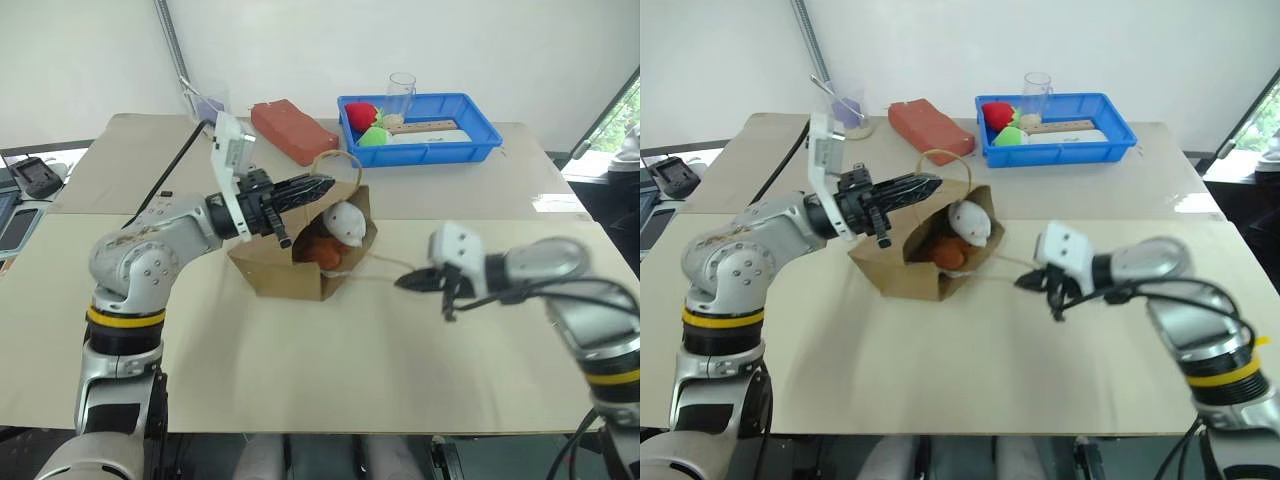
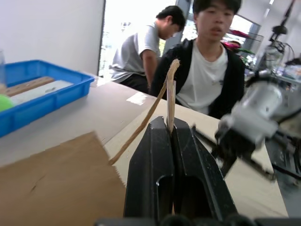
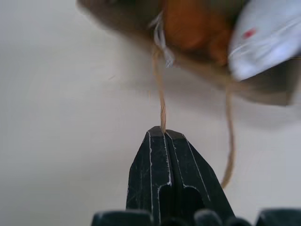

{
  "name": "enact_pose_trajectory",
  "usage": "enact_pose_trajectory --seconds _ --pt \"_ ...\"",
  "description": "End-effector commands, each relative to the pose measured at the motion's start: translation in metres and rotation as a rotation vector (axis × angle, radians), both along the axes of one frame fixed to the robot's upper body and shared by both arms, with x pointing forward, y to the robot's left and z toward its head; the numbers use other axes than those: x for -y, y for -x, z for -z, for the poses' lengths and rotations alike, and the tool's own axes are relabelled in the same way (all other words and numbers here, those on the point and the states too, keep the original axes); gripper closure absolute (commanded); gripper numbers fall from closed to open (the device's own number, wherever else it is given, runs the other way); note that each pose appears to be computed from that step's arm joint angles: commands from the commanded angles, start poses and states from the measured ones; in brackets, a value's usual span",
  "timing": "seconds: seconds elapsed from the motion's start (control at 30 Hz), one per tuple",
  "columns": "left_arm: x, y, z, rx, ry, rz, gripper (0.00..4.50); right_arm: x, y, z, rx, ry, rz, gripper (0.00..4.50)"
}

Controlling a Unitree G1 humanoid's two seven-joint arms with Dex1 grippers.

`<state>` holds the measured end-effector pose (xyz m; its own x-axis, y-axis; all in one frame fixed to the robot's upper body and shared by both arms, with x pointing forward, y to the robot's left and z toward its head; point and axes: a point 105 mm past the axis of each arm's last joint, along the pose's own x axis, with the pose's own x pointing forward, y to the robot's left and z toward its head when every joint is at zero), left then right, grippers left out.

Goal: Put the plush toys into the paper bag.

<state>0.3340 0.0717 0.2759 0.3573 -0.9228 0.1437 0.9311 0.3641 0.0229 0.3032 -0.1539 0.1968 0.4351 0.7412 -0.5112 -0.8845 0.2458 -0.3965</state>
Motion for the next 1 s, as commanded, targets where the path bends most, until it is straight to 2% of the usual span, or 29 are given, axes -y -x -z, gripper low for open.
enact_pose_trajectory --seconds 0.03,0.27,0.53,0.77,1.0 --pt "0.003 -0.014 -0.019 0.114 0.002 0.008 4.50 0.010 0.006 -0.036 0.065 -0.002 -0.019 4.48" --pt "0.013 -0.031 -0.028 0.182 0.013 0.023 4.50 0.019 0.014 -0.081 0.148 0.065 -0.045 4.48" --pt "0.015 -0.039 -0.030 0.204 0.046 -0.008 4.50 -0.007 0.022 -0.097 0.171 0.039 -0.138 4.48" --pt "0.019 -0.045 -0.036 0.228 0.060 -0.020 4.50 -0.029 0.028 -0.121 0.207 0.007 -0.217 4.48" --pt "0.033 -0.048 -0.033 0.239 0.054 0.014 4.50 -0.034 0.027 -0.125 0.223 0.037 -0.236 4.48"
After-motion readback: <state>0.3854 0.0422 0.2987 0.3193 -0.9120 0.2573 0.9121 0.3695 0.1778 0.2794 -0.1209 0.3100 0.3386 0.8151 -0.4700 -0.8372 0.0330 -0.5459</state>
